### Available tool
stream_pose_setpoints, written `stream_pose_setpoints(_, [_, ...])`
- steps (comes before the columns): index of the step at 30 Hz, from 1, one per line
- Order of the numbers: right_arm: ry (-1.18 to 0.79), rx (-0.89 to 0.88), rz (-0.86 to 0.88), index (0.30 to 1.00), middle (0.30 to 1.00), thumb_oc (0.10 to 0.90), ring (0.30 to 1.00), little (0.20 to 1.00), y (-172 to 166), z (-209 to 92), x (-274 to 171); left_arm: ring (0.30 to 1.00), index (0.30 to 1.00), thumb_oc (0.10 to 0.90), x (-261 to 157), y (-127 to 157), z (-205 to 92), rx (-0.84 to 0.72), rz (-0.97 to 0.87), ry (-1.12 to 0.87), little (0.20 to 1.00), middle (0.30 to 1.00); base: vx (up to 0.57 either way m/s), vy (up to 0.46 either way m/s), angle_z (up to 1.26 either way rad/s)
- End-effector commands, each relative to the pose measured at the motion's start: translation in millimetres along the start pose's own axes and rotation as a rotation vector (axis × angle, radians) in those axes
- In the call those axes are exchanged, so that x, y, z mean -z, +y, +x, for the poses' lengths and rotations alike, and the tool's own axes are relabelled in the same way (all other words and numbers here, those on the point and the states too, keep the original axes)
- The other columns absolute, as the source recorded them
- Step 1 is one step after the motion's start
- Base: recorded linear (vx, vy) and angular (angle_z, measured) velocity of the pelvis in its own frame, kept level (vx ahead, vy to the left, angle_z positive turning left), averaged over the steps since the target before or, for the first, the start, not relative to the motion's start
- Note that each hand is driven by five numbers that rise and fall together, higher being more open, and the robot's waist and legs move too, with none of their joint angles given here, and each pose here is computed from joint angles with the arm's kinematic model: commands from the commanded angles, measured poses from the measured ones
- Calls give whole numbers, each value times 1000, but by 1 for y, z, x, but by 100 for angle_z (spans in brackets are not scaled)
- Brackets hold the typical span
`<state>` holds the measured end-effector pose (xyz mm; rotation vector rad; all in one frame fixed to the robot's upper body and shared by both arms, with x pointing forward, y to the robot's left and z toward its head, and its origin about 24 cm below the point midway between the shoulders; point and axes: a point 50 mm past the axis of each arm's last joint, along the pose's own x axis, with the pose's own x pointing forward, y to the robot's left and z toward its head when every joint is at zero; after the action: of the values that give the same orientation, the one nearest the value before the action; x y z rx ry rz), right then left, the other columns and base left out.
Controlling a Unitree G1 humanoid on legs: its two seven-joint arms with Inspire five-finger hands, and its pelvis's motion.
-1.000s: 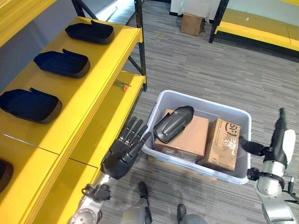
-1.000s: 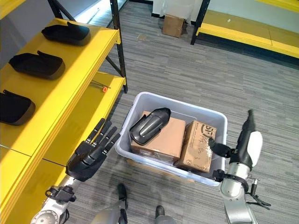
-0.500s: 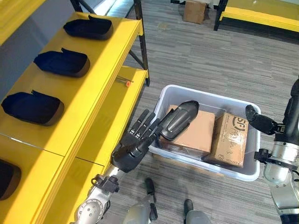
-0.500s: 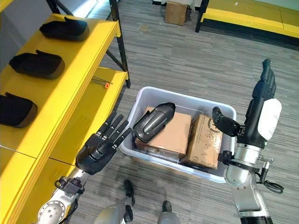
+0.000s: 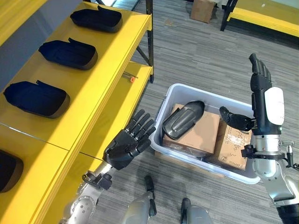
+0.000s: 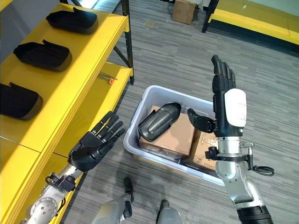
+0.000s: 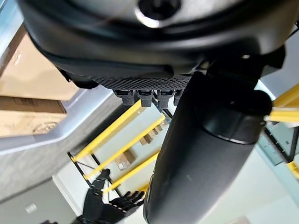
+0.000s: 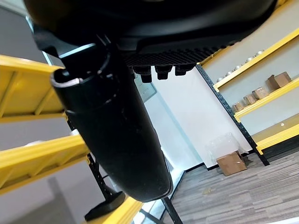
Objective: Move parts from the plastic box to the shelf.
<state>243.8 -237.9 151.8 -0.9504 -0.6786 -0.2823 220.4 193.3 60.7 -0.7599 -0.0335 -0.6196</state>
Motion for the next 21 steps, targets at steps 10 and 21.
stream_pose_setpoints(10, [-308, 44, 108, 1000, 1000, 900, 1000, 1000, -28, 57, -50, 1000, 1000, 900, -21, -32, 27, 246, 31, -68, 1000, 1000, -73, -279, 35])
stream_pose_setpoints(21, [-457, -159, -6, 1000, 1000, 900, 1000, 1000, -22, 69, -71, 1000, 1000, 900, -16, -25, 21, 230, -15, -85, 1000, 1000, -7, -42, -11])
